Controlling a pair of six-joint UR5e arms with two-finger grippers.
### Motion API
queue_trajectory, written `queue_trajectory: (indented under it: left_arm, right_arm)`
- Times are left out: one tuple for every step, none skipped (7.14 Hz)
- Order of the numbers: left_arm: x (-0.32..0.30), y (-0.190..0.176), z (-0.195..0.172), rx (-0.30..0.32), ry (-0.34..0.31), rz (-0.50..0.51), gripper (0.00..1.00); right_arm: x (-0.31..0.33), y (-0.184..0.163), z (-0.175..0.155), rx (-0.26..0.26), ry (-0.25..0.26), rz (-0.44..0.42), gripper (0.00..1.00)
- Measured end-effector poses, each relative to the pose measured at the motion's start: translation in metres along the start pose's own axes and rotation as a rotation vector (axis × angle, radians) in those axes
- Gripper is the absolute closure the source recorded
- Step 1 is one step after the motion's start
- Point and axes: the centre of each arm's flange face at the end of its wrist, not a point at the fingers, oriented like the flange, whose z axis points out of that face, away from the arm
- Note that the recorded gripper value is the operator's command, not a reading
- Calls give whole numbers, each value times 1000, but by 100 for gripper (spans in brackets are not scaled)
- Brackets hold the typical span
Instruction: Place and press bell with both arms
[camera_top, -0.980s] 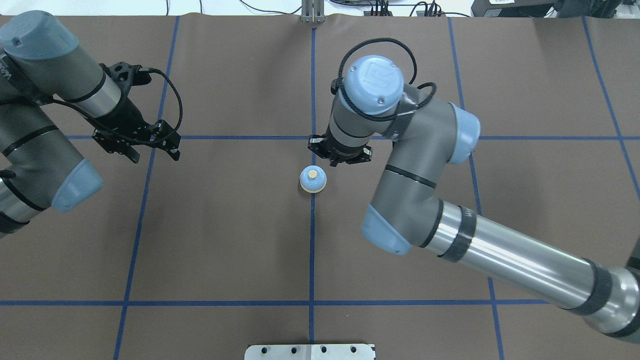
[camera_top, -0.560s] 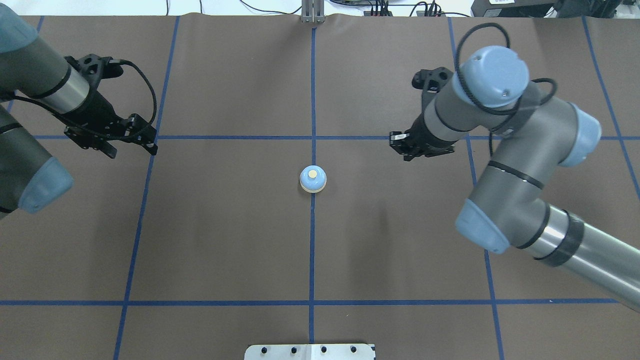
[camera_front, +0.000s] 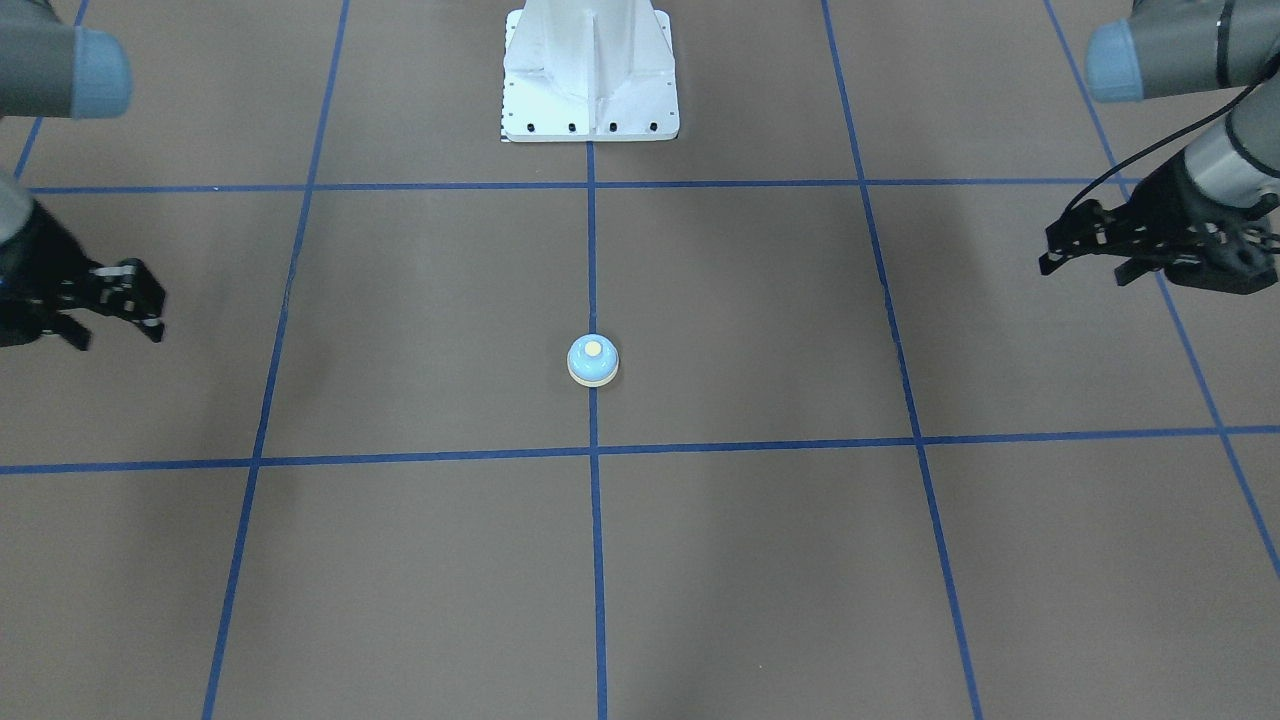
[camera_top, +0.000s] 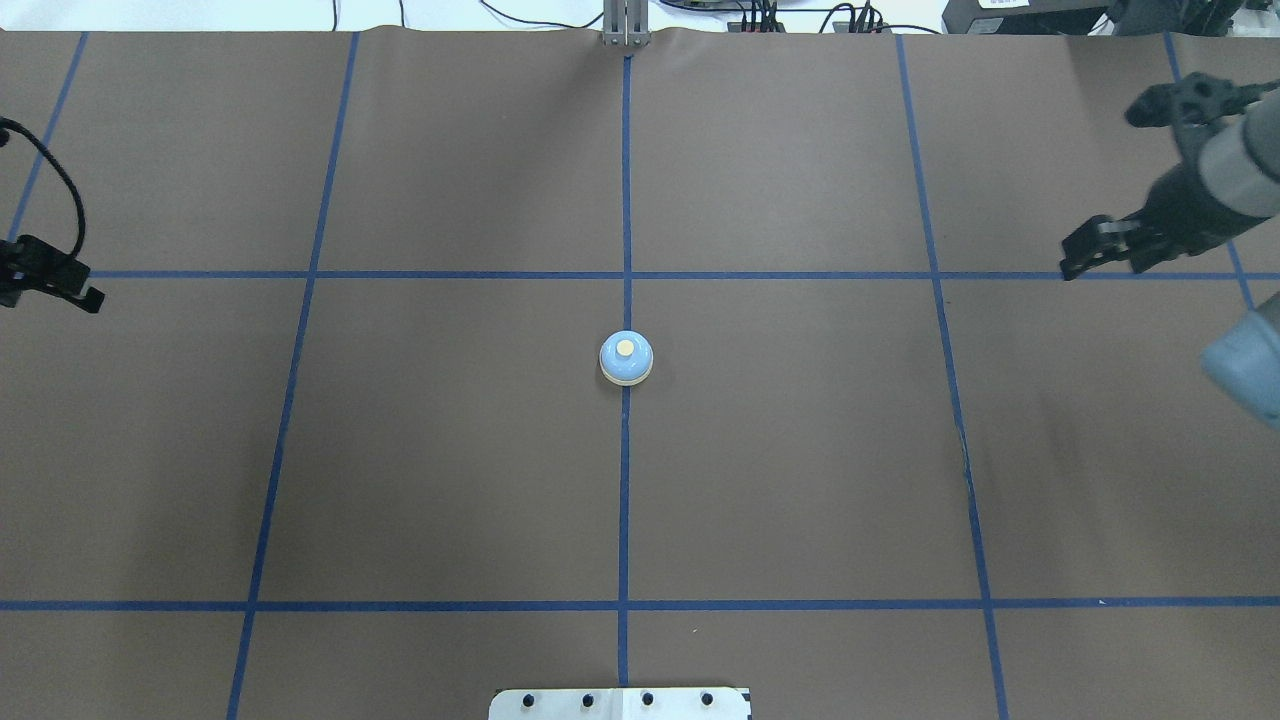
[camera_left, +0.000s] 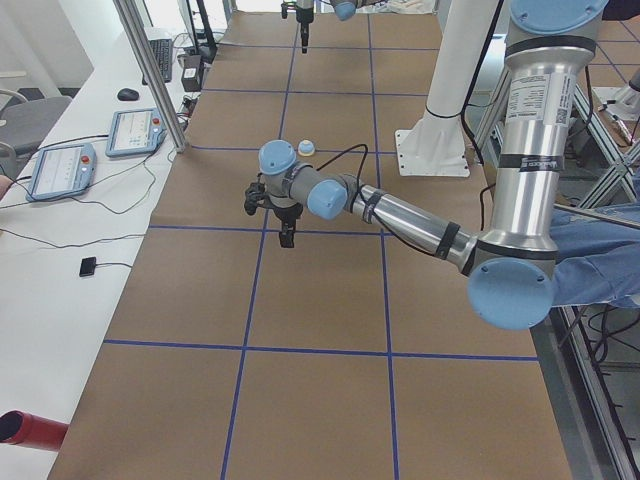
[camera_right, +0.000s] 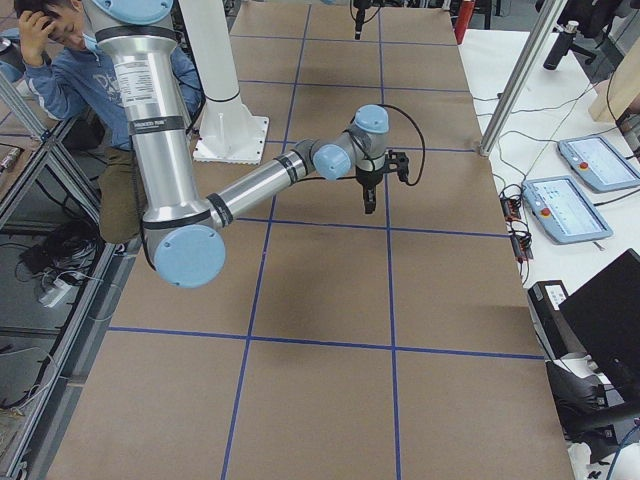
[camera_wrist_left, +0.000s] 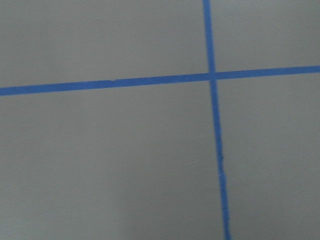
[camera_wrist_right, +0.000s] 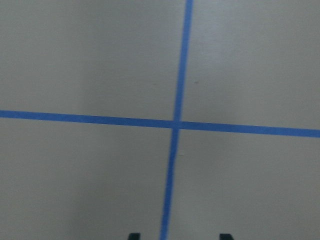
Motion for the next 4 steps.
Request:
queue_trajectory:
  left_arm:
    - [-47,15,-14,18,-27,37,1]
    - [-94,31,-26,32,-53,64,1]
    - [-144,48,-36,44,-76,76,1]
    - [-186,61,-43,52,-91,87,1]
  right_arm:
    - [74,10,-14,-2,3,-31,0]
    - [144,24,-22,-6,-1,-57,0]
    - [197,39,-25,-10,-13,-75,0]
    - [228,50,-26,-11,-25,-81,0]
